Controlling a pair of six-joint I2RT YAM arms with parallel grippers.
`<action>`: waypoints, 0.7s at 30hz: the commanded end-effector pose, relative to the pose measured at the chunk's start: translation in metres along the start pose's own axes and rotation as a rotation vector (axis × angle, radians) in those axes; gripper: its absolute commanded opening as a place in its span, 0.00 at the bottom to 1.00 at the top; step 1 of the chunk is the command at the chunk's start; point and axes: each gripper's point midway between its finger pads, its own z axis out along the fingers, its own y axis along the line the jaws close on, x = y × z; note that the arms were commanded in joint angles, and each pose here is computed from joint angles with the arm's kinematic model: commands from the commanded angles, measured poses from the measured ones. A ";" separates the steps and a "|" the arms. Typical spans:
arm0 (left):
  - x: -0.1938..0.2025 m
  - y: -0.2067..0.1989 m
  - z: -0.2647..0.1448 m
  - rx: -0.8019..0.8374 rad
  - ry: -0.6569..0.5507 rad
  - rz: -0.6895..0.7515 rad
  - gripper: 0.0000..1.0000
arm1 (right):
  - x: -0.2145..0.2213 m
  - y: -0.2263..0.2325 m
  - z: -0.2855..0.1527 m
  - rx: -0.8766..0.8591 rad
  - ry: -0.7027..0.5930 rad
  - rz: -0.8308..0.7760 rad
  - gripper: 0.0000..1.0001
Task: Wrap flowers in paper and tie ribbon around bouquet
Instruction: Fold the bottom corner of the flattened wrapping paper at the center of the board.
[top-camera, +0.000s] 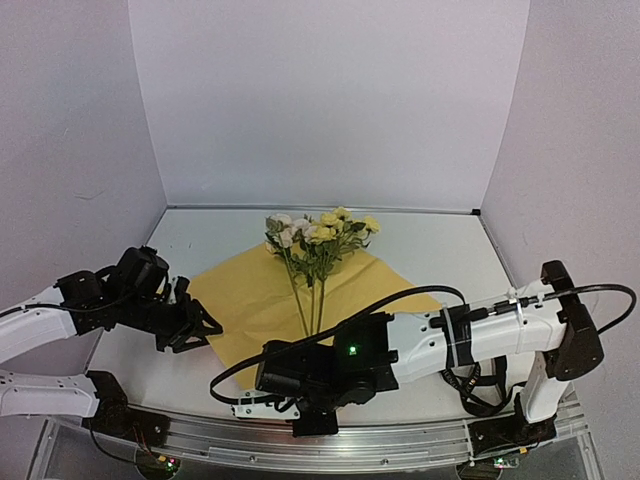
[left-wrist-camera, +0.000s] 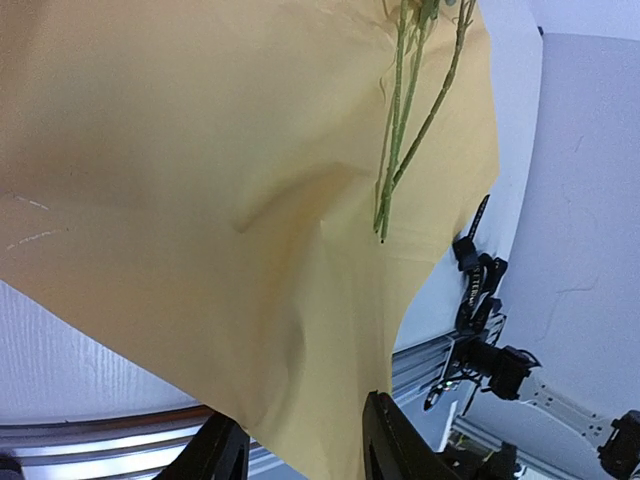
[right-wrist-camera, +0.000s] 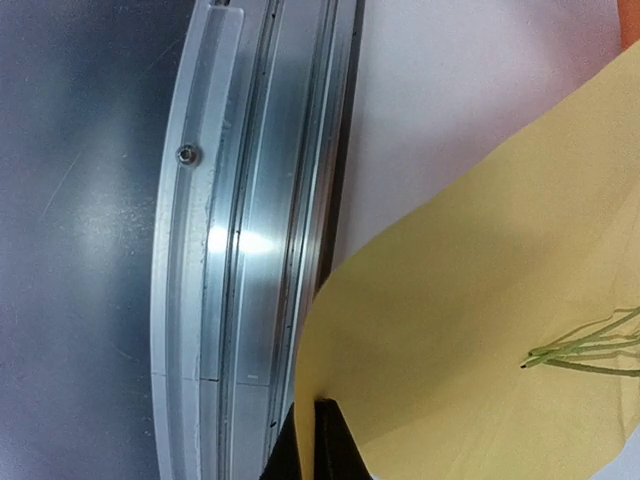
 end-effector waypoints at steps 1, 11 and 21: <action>0.007 0.013 -0.014 -0.075 0.026 0.103 0.41 | 0.012 0.001 -0.004 -0.056 0.062 0.053 0.00; 0.026 0.041 -0.043 -0.099 0.025 0.061 0.64 | 0.008 0.005 0.003 -0.093 0.088 0.060 0.00; -0.034 -0.045 0.028 0.167 0.095 0.304 0.38 | 0.008 -0.017 0.001 -0.006 0.093 0.047 0.00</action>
